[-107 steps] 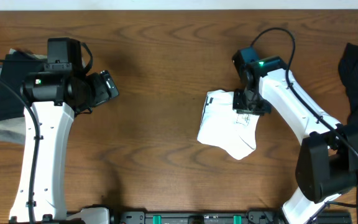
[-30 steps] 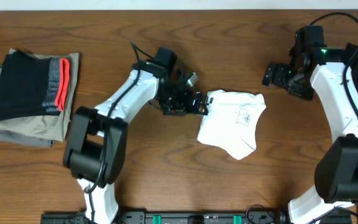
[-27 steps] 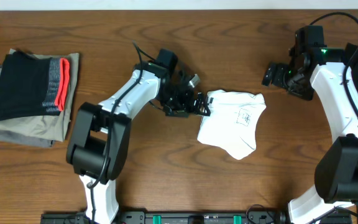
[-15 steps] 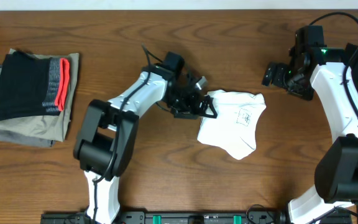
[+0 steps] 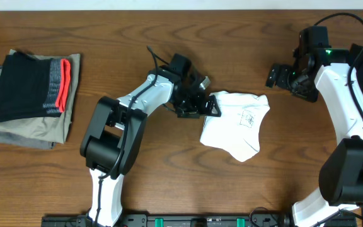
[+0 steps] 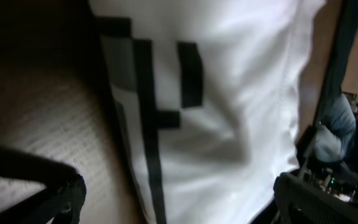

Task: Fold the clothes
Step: 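Move the left gripper to the bundle's left side and grasp it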

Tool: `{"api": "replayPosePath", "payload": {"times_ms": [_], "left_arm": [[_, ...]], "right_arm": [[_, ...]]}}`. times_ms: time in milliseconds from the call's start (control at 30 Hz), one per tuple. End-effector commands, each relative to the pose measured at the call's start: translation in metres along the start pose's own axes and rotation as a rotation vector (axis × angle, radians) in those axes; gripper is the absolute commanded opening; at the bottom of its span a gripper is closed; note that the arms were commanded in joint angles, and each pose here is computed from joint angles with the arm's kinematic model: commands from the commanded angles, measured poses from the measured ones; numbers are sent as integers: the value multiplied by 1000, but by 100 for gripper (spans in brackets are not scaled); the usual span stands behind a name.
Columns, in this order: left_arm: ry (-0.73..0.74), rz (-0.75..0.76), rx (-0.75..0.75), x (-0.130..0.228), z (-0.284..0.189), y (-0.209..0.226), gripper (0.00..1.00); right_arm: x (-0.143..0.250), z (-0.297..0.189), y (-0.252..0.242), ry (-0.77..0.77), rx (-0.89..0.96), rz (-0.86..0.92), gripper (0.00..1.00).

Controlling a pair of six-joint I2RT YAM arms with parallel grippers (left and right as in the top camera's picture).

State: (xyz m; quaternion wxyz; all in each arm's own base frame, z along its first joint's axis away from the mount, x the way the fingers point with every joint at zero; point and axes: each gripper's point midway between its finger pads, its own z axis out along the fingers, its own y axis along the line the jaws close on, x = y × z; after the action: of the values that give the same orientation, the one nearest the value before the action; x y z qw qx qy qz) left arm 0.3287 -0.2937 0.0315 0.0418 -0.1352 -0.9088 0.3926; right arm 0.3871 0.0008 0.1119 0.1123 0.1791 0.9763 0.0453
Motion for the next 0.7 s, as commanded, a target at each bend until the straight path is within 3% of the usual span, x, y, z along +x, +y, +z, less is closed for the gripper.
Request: {"api": "replayPosePath", "payload": {"times_ms": [0,367,467,600,667], "left_arm": [[14,-80,-32,1,13,16,98],[83,-51,-1,16,49,5,98],[84,-42,-60,19,60,8,99],[44,-106,-161,15,65,19,94],[36,-113,-167,13,65,20,84]], "right_arm": [[-1,-2,1,-2,-5,-6,99],[-1,-2,1,-3,-5,-14,99],[-1,-2,1,-2,-4,-14,99],[-1,-2,1,-2,-4,-14,99],[-1,-2,1,-2,-4,-17,99]]}}
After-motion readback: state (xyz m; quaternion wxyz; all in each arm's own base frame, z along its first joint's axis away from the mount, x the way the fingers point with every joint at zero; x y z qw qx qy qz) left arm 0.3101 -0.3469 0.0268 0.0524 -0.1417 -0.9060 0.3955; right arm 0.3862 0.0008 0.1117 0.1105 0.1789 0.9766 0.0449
